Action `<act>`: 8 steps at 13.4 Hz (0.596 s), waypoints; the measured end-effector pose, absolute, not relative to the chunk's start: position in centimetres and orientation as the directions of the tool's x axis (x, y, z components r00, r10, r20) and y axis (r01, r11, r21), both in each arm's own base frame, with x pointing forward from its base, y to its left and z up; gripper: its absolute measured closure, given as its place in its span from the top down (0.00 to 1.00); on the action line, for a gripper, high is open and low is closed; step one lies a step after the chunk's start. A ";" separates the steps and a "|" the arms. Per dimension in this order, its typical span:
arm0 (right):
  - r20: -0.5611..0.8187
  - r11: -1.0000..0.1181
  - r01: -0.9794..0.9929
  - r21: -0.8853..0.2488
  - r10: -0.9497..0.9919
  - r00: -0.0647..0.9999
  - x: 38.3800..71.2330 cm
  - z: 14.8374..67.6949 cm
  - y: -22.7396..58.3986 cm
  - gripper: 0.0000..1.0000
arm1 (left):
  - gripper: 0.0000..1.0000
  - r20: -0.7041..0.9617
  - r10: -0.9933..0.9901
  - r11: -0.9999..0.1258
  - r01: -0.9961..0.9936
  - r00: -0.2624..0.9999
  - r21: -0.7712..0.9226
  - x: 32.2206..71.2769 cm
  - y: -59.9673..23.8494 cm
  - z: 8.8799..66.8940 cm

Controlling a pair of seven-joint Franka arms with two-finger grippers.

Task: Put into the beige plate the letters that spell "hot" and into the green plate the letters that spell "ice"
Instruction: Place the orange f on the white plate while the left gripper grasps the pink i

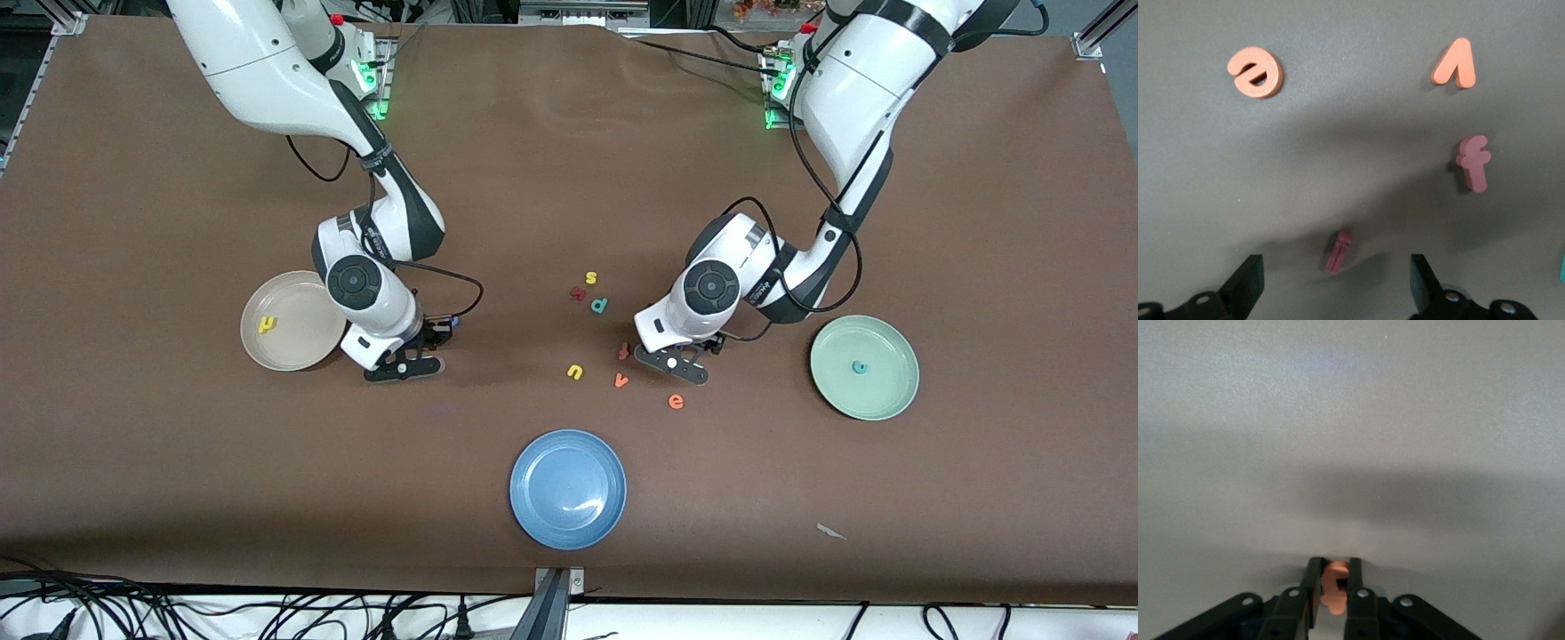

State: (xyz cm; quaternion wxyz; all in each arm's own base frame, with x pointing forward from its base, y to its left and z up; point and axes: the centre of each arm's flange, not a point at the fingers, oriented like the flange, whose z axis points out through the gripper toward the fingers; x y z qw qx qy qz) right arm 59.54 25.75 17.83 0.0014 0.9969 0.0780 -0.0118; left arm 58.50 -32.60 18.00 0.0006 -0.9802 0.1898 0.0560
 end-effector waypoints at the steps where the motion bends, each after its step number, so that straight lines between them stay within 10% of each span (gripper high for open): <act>1: -0.024 -0.988 0.156 0.001 0.156 0.988 59.5 17.8 25.8 0.19 | 0.94 -0.109 -0.369 -0.929 -0.369 0.923 0.021 58.5 -32.6 17.9; 8: -0.053 -0.985 0.165 0.048 0.162 0.985 61.0 21.3 21.7 0.19 | 0.66 -0.123 -0.354 -0.935 -0.354 0.927 0.021 58.3 -32.5 16.9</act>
